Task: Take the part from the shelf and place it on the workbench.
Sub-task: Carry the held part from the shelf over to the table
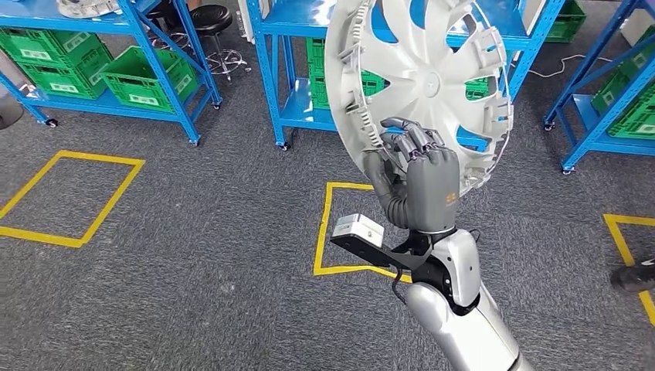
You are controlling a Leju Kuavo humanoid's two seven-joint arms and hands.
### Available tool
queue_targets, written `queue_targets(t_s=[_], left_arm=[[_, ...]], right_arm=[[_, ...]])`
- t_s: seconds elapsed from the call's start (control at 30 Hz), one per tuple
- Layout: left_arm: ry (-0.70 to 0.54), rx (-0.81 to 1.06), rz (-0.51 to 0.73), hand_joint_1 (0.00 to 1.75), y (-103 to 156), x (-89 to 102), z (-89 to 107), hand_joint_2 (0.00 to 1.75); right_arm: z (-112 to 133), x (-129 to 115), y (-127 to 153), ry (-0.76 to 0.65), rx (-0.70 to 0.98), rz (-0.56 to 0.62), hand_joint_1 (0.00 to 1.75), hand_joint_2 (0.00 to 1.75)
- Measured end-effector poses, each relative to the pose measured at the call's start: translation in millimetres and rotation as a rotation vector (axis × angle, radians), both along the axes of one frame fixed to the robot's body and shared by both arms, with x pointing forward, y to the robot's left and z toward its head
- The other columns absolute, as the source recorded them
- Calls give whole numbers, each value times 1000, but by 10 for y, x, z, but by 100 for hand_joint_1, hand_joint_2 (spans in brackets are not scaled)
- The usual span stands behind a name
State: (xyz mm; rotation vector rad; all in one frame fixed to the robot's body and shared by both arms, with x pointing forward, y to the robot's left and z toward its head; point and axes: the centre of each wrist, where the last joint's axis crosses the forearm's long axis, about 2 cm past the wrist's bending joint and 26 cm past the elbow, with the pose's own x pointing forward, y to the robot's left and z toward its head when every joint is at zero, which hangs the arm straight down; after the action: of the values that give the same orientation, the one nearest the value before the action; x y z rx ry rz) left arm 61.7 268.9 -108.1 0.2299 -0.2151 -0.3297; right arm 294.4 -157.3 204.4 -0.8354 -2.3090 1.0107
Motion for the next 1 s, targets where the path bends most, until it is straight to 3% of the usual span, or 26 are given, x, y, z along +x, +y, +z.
queue_targets(t_s=[1.0], left_arm=[[-4, 22, -28, 0, 102, -36, -9, 175]], right_arm=[[-32, -45, -1, -8, -15, -21, 175, 175]])
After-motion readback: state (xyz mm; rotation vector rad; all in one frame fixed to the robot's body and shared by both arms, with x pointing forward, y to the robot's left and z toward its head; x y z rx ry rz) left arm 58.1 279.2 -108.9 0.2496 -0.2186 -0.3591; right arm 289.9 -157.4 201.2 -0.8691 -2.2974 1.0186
